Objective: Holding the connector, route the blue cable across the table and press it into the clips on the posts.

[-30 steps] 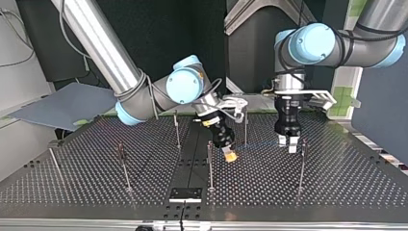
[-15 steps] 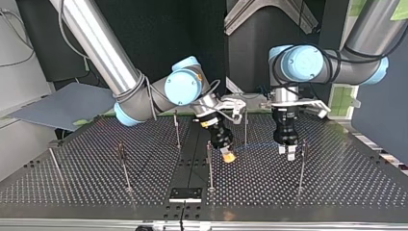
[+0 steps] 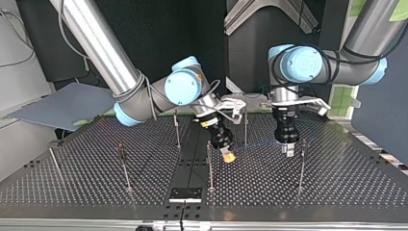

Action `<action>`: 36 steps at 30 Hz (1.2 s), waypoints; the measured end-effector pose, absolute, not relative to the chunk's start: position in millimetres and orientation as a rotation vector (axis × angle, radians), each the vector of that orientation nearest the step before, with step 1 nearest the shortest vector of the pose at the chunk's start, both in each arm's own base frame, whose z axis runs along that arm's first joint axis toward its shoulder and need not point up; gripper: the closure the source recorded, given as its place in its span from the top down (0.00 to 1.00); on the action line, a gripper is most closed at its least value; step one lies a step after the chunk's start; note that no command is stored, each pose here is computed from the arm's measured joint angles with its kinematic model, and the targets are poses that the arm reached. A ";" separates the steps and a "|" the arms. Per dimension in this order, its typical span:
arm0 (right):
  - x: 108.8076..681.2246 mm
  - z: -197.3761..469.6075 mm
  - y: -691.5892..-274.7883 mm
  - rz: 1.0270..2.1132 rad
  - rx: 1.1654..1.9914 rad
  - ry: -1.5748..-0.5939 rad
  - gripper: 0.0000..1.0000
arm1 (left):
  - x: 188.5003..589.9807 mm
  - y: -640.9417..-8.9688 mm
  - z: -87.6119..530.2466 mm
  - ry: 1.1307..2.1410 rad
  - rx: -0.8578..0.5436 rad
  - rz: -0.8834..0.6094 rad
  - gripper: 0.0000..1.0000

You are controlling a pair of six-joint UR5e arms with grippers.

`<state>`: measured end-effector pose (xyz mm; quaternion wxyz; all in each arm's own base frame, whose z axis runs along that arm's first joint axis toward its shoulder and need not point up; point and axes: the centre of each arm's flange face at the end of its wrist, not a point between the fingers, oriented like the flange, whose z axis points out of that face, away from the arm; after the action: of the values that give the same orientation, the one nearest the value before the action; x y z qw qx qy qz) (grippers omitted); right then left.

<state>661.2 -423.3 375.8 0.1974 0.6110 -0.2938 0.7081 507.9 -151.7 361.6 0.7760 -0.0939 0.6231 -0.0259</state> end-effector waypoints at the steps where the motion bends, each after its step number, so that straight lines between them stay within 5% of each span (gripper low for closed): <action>1: 661.2 375.8 -423.3 1.982 1.710 -0.822 0.00 | 507.6 -151.2 361.2 1.351 -0.208 -0.052 0.00; 15: 663.3 371.1 -419.0 1.975 1.725 -0.820 0.00 | 497.2 -149.0 348.2 1.428 -0.237 0.014 0.00; 36: 645.1 302.2 -410.7 1.846 1.859 -0.885 0.00 | 450.5 -159.2 274.6 1.544 -0.217 -0.006 0.00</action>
<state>645.1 -410.7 302.2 0.1871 0.6605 -0.3144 0.6556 450.5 -159.2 274.6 0.7112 -0.0980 0.6961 -0.0028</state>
